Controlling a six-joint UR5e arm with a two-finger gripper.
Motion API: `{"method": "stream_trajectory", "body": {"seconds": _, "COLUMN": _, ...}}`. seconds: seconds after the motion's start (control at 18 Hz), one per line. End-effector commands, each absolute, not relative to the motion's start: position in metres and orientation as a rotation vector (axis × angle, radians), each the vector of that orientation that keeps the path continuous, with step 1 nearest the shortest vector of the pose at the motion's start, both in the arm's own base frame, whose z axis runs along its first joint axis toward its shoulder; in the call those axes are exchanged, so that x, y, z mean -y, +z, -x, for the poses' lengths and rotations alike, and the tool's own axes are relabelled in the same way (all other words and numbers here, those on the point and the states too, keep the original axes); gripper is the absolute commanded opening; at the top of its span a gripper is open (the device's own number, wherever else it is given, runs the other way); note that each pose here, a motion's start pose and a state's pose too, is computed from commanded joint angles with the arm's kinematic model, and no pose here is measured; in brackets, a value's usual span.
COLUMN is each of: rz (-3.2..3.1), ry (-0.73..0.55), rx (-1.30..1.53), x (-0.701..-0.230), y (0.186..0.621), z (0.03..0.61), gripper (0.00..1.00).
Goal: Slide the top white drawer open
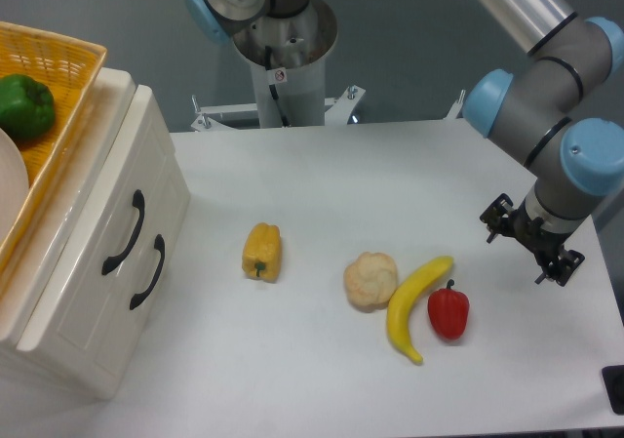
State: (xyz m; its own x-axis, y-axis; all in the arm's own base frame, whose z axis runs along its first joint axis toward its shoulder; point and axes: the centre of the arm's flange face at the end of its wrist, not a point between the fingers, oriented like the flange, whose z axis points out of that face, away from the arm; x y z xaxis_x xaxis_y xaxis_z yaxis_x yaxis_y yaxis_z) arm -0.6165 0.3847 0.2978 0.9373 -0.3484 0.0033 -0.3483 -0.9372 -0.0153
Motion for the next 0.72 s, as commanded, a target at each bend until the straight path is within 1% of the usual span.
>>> {"method": "stream_trajectory", "body": {"seconds": 0.39, "rz": 3.074, "ry": 0.002, "rx": -0.558, "x": -0.386, "y": 0.303, "z": 0.614, "gripper": 1.0}}
{"method": "stream_trajectory", "body": {"seconds": 0.56, "rz": 3.074, "ry": 0.02, "rx": -0.587, "x": -0.403, "y": 0.309, "z": 0.605, "gripper": 1.0}}
{"method": "stream_trajectory", "body": {"seconds": 0.72, "rz": 3.081, "ry": 0.027, "rx": -0.547, "x": -0.409, "y": 0.316, "z": 0.599, "gripper": 1.0}}
